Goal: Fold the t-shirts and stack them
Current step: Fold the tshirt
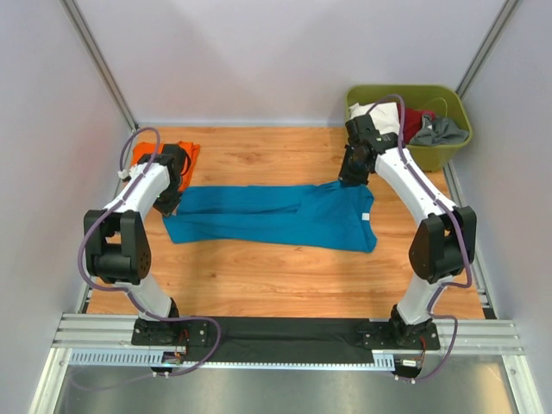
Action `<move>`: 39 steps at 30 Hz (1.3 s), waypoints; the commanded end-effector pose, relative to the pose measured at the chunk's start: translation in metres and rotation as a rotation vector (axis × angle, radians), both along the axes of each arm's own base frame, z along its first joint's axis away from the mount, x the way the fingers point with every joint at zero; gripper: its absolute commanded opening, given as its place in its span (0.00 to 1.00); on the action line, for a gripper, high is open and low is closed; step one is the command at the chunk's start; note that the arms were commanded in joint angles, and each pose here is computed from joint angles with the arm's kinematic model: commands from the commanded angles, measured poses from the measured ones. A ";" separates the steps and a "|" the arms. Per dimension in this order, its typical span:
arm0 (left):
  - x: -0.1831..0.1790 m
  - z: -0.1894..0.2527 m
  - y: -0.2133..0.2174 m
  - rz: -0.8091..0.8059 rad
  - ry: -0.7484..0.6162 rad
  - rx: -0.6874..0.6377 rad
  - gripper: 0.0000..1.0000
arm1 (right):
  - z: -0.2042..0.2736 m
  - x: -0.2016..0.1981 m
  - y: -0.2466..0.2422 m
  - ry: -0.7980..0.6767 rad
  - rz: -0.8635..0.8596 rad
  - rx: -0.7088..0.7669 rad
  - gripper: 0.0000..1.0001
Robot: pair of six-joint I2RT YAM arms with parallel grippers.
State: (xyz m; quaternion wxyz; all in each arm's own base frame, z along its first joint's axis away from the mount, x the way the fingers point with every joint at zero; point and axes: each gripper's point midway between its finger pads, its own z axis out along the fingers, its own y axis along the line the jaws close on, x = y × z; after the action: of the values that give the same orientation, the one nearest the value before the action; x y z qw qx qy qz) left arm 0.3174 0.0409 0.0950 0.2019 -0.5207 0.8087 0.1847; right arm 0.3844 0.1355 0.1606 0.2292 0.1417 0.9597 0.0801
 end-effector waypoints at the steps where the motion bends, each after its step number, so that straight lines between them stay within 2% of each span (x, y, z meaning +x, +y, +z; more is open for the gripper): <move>1: 0.003 0.013 0.008 0.007 -0.007 0.057 0.00 | 0.003 0.011 0.001 -0.015 0.031 -0.015 0.00; 15: 0.021 0.006 0.004 -0.060 0.001 0.068 0.00 | 0.007 0.045 -0.009 -0.048 0.020 -0.049 0.00; 30: 0.038 -0.006 0.005 -0.092 0.043 0.086 0.00 | -0.048 0.049 -0.014 0.068 0.050 -0.113 0.00; 36: 0.044 -0.013 0.004 -0.116 0.052 0.089 0.00 | -0.054 0.059 -0.014 0.055 0.071 -0.133 0.00; 38: 0.047 -0.015 0.005 -0.133 0.059 0.092 0.00 | -0.052 0.064 -0.013 0.034 0.073 -0.129 0.06; 39: 0.047 -0.016 0.004 -0.139 0.063 0.091 0.00 | -0.051 0.065 -0.013 0.032 0.076 -0.126 0.17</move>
State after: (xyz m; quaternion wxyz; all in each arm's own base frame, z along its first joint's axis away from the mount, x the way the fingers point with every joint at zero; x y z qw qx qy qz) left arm 0.3486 0.0411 0.0701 0.1876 -0.4597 0.8395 0.2207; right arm 0.4260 0.1224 0.0888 0.1709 0.1038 0.9796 0.0201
